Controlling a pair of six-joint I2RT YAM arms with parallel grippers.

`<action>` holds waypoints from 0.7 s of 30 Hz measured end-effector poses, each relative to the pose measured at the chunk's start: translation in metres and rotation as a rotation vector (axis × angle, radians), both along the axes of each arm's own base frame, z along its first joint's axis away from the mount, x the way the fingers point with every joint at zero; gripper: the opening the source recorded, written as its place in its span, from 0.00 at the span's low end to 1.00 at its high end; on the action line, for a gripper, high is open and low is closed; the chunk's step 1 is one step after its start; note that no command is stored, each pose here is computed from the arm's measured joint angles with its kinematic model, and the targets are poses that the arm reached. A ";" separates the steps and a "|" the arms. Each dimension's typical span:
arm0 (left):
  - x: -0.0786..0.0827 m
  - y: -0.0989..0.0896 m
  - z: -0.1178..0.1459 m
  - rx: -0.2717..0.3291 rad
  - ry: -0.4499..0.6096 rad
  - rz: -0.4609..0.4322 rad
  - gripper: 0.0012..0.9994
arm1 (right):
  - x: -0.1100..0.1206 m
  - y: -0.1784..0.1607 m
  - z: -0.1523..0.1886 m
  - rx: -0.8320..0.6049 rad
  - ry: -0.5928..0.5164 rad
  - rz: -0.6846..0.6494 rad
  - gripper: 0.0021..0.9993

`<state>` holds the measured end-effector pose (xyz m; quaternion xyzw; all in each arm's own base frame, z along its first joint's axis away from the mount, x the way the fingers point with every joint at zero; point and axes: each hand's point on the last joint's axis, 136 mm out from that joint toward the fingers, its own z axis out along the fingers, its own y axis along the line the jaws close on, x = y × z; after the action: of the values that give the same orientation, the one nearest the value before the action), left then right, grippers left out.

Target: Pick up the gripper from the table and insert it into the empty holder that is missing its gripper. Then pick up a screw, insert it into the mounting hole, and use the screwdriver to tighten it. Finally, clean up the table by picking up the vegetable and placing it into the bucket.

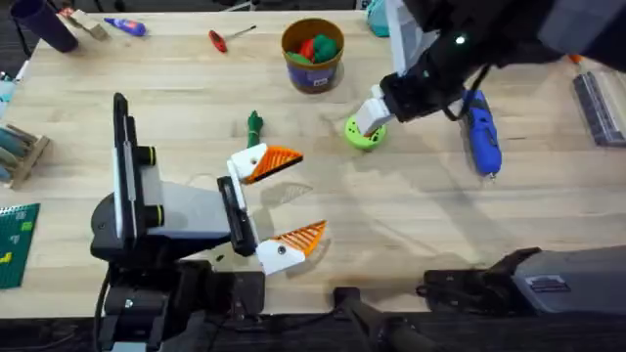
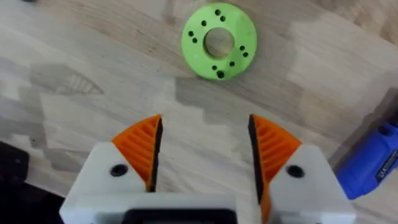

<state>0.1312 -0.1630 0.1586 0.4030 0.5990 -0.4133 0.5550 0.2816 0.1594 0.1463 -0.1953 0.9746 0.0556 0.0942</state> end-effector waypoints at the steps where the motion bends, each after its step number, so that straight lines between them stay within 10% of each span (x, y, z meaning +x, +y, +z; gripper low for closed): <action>1: 0.000 0.000 0.000 0.000 0.000 0.000 0.99 | 0.002 0.001 -0.003 -0.002 0.001 0.000 0.70; 21: 0.000 0.000 0.000 0.000 0.000 0.000 0.99 | 0.027 0.003 -0.052 -0.085 0.040 -0.010 0.63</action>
<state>0.1312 -0.1630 0.1586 0.4031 0.5989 -0.4131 0.5551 0.3088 0.1628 0.0942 -0.1933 0.9787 0.0177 0.0666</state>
